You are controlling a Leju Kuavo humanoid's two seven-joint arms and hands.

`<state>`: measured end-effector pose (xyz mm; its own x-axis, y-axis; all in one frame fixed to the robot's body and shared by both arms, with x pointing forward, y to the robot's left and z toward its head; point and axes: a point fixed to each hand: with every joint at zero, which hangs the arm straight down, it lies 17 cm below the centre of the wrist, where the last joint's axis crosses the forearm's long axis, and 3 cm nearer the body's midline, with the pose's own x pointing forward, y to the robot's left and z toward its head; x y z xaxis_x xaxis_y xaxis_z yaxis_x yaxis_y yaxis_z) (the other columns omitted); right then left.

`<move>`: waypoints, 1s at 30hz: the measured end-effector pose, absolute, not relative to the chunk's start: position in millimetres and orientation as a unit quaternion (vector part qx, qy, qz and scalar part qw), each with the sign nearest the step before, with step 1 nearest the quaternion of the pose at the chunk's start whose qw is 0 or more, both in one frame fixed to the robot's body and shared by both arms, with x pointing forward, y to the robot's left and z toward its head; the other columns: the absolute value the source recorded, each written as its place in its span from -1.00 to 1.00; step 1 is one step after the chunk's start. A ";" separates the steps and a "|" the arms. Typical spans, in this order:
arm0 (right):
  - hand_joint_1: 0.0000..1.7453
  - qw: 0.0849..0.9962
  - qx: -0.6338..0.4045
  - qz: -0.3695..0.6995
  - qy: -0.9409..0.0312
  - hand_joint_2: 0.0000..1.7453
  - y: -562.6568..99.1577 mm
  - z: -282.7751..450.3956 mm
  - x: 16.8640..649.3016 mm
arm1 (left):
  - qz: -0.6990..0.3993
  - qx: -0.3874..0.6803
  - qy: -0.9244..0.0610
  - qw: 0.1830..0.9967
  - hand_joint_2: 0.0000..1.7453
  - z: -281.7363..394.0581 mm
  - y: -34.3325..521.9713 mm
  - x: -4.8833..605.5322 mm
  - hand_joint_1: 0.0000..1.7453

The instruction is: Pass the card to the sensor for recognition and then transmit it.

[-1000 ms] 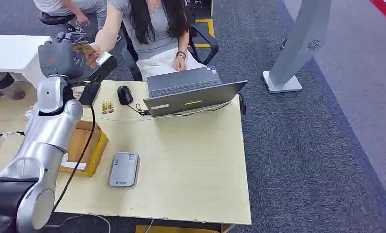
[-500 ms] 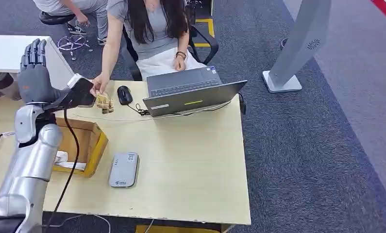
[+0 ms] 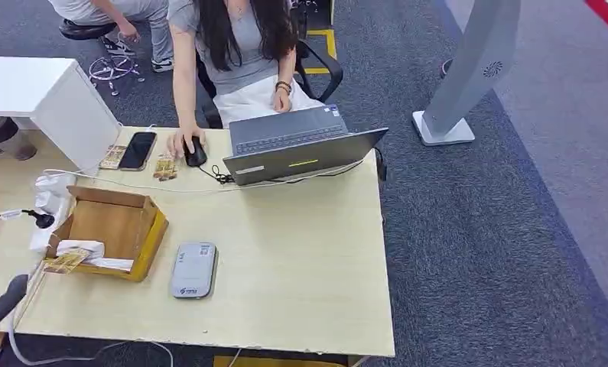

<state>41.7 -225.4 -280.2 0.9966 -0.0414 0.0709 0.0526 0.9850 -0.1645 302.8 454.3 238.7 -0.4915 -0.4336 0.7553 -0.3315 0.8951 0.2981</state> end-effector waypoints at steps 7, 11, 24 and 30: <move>-1.00 0.995 -0.083 -0.022 -0.045 -1.00 -222.4 -279.6 45.0 | 0.200 0.190 -0.810 0.518 1.00 160.7 566.1 215.9 -1.00; -1.00 0.996 -0.079 -0.014 -0.048 -1.00 -219.2 -279.2 46.7 | 0.344 0.259 -0.712 0.555 1.00 59.1 608.8 163.8 -1.00; -1.00 0.995 -0.080 0.015 -0.055 -1.00 -218.6 -278.4 54.6 | 0.630 0.205 -0.441 0.606 -1.00 -169.9 541.1 94.0 -1.00; -1.00 0.995 -0.079 0.017 -0.065 1.00 -218.1 -277.9 58.5 | 0.659 0.152 -0.377 0.633 1.00 -203.9 505.9 98.6 -1.00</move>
